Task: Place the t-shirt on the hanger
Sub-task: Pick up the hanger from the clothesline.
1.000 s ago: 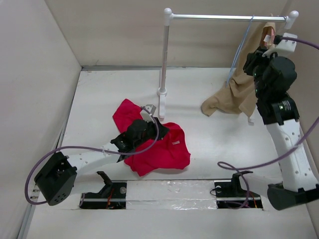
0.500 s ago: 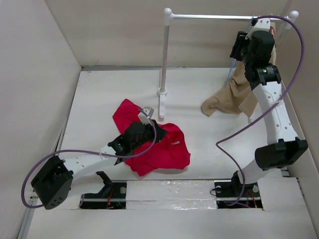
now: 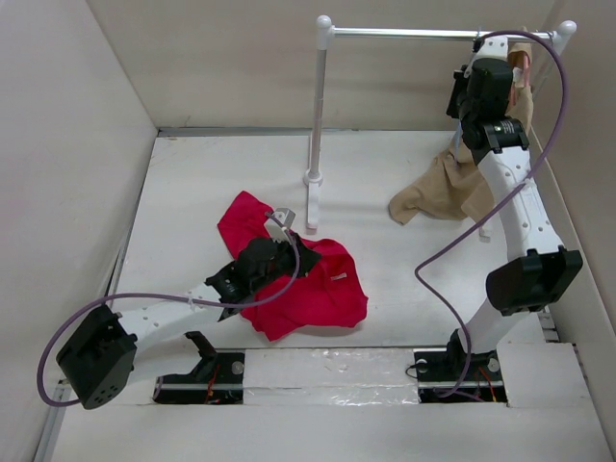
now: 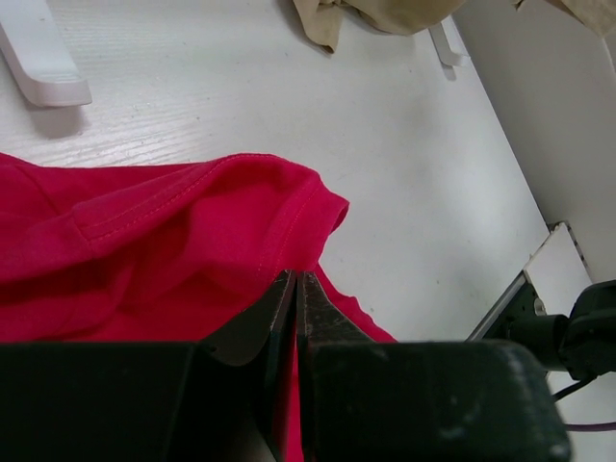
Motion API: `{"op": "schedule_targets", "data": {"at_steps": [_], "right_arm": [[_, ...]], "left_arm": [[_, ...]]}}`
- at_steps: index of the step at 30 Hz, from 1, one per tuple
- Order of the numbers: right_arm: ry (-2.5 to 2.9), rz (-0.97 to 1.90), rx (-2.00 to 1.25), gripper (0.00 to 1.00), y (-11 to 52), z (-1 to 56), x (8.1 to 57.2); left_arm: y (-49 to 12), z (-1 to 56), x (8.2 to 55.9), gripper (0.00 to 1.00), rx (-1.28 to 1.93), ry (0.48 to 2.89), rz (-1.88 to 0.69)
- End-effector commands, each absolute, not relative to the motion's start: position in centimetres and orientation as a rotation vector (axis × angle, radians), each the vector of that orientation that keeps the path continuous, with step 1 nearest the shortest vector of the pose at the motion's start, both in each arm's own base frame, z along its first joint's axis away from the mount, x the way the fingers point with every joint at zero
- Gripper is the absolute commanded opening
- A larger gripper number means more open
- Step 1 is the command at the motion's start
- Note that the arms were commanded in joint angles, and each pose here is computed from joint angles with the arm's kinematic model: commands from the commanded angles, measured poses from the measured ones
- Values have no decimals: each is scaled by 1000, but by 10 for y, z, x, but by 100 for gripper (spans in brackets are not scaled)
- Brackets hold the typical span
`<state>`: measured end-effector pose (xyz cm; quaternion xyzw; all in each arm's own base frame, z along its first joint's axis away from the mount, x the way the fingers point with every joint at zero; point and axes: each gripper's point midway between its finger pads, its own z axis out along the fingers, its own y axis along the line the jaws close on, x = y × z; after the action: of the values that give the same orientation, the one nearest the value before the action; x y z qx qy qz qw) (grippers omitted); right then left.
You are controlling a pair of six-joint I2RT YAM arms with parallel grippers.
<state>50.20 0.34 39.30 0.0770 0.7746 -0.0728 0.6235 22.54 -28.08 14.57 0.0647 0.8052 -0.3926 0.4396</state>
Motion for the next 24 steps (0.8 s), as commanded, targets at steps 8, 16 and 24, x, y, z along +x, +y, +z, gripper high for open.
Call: {"op": "schedule_targets", "data": {"at_steps": [8, 16, 24], "right_arm": [[1616, -172, 141, 0, 1, 461, 471], [1558, 5, 18, 0, 10, 481, 439], [1613, 161, 9, 0, 24, 436, 418]], "left_arm": [[-285, 168, 230, 0, 162, 1926, -1003], [-283, 180, 242, 0, 145, 1905, -946], [-296, 211, 262, 0, 139, 1846, -928]]}}
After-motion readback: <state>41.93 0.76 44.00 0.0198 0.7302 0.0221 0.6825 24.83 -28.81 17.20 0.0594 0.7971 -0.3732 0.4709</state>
